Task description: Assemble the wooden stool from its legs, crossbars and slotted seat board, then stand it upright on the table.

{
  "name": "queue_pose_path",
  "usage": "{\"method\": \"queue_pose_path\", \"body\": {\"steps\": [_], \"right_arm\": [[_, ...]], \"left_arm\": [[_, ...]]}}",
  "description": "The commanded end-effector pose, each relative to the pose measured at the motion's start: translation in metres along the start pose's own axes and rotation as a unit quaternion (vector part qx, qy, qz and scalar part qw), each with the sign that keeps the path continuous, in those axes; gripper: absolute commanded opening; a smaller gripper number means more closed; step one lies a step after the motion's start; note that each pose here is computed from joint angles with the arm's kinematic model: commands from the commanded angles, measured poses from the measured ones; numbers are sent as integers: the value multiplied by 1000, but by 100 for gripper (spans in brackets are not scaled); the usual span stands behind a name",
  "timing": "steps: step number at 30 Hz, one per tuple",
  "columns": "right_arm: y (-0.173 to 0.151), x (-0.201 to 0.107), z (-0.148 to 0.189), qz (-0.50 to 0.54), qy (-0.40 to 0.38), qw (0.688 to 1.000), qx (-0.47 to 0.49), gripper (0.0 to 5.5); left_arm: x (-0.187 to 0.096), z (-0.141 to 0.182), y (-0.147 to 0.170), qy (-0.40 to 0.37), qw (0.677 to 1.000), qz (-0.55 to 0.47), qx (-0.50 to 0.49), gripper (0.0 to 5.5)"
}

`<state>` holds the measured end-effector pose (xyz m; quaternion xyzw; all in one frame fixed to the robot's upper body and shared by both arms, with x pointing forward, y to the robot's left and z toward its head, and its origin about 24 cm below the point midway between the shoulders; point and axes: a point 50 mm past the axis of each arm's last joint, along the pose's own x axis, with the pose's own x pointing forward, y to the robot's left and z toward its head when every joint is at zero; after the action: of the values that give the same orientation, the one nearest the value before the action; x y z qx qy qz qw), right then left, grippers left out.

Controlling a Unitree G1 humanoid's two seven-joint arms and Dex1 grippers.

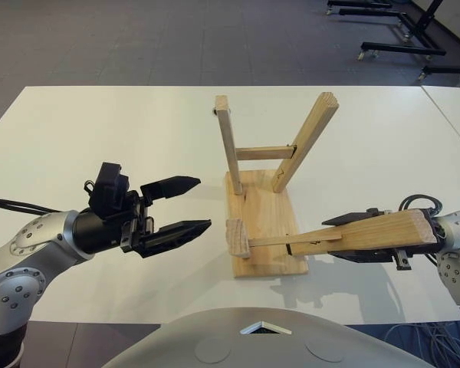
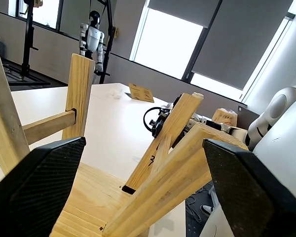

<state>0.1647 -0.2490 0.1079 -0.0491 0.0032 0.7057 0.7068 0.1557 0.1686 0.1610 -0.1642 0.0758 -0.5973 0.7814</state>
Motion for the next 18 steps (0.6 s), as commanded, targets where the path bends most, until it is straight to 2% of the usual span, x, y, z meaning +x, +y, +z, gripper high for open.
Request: {"method": "queue_pose_path", "body": {"steps": [1, 18], "right_arm": [[13, -8, -28, 23, 88, 992, 90, 205], [8, -14, -30, 39, 105, 987, 116, 205]], "left_arm": [[4, 1, 1, 2, 1000, 1, 11, 435], [11, -5, -1, -7, 1000, -3, 9, 435]]}}
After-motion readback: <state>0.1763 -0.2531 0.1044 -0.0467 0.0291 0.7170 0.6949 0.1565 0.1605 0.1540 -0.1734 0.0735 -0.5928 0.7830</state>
